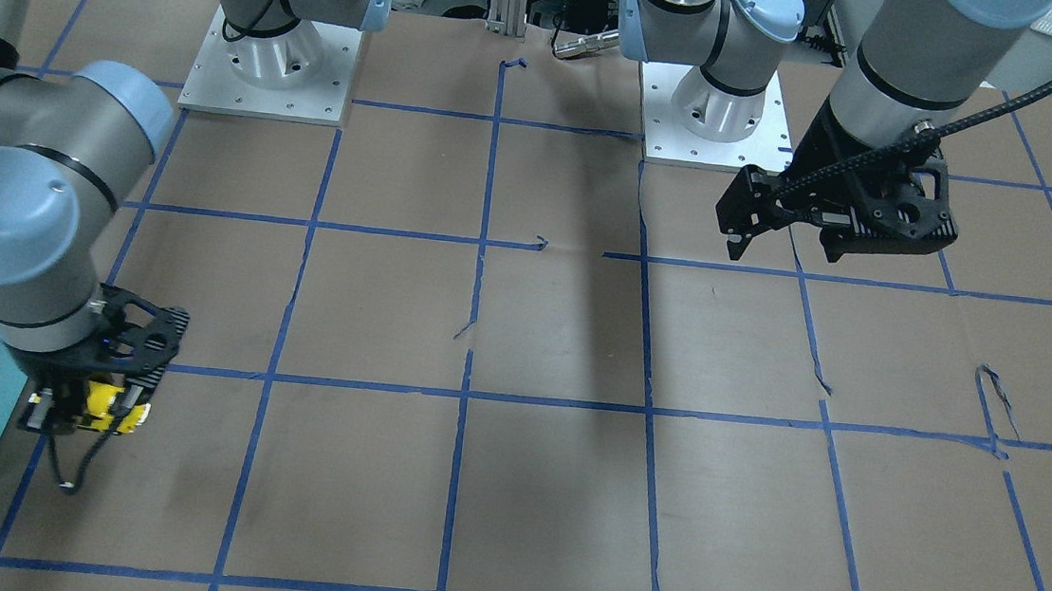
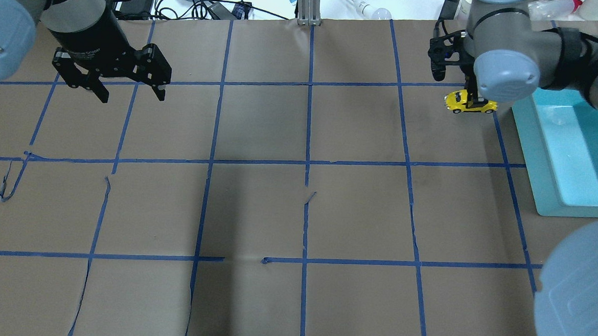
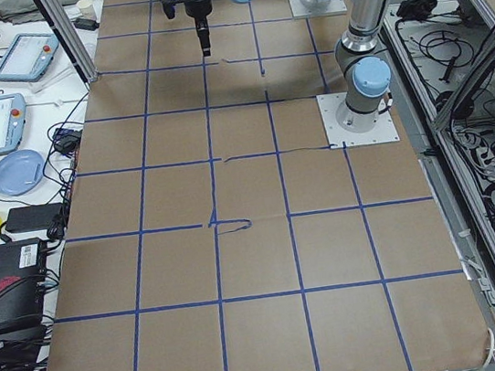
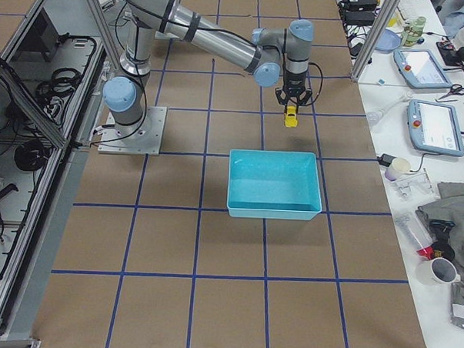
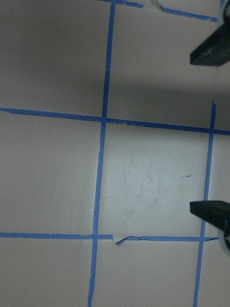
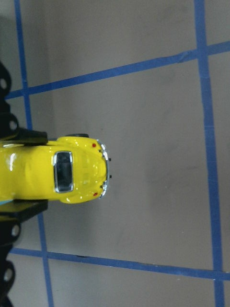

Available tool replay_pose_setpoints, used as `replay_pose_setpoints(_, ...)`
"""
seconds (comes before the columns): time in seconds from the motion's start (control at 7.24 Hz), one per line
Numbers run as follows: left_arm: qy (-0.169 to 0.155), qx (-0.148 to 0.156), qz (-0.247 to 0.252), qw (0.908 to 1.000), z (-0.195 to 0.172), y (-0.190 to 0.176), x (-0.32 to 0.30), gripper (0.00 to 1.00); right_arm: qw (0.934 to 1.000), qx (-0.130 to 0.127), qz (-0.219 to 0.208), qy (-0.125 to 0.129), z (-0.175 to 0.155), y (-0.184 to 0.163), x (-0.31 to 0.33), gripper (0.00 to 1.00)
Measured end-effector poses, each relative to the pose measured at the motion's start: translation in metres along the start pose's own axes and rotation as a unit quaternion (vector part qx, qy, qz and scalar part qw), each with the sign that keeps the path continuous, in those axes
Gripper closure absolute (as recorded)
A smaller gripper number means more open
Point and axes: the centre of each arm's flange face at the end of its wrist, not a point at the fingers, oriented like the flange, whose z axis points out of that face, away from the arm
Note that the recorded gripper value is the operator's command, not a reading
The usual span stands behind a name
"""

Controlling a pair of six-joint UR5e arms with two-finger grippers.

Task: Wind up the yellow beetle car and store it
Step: 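Lower the car into the light-blue bin with the right gripper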

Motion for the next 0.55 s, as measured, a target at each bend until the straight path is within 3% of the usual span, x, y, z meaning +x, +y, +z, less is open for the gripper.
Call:
replay_pose_setpoints(0.28,-0.002,-0.001,0.001,1.0000,0.000,0.001,0.000,0.00,0.9999,-0.003,-0.009,-0.012,0.004,0.081,0.002,0.96)
replay_pose_setpoints(0.55,0.000,-0.004,0.000,1.0000,0.003,0.004,0.000,0.00,0.9987,-0.005,-0.046,-0.019,0.012,0.158,-0.006,0.96)
